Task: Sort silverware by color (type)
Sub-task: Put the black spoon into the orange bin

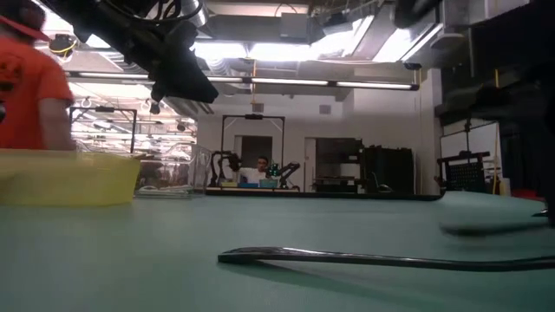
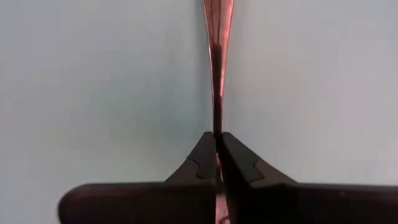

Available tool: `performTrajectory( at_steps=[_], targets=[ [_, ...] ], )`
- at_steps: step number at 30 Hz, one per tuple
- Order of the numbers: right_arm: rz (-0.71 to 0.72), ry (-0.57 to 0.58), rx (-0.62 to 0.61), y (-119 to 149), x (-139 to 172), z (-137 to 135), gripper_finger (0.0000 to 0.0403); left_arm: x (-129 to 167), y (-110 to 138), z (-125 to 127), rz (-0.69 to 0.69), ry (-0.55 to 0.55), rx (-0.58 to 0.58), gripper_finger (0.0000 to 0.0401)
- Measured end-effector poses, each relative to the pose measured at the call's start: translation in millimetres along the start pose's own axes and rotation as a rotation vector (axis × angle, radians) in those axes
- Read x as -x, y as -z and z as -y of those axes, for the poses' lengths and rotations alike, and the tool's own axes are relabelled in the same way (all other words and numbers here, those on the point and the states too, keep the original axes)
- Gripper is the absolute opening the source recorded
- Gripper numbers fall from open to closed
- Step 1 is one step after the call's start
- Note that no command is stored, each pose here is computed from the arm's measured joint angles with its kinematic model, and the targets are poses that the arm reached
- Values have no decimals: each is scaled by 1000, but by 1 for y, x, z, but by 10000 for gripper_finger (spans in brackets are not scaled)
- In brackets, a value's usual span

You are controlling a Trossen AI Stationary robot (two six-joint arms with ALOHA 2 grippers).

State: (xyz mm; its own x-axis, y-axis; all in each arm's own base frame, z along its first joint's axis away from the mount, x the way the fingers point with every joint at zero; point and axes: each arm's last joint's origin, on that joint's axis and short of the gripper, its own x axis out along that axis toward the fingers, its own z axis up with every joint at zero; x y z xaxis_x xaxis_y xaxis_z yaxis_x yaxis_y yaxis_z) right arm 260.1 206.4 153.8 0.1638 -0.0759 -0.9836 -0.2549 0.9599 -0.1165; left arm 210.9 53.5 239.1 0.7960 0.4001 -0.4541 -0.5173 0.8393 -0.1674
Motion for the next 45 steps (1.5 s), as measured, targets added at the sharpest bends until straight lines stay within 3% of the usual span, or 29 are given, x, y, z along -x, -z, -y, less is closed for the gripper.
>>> performTrajectory(
  at_steps=[7,15,25,30,34,41,45],
  targets=[
    [-2,109,2,12,29,16,0,0,0,0,0,0,0,98],
    [73,271,-64,22,68,53,0,0,0,0,0,0,0,98],
    [249,452,-316,20,77,117,0,0,0,0,0,2,20,98],
    [405,418,-499,2,66,148,0,0,0,0,0,4,62,98],
    [564,359,-562,-13,61,172,0,0,-1,0,6,7,64,98],
    [794,212,-506,-32,64,205,0,0,-1,2,11,14,60,98],
    [893,132,-475,-40,63,221,0,2,-2,9,37,53,1,98]
  ],
)
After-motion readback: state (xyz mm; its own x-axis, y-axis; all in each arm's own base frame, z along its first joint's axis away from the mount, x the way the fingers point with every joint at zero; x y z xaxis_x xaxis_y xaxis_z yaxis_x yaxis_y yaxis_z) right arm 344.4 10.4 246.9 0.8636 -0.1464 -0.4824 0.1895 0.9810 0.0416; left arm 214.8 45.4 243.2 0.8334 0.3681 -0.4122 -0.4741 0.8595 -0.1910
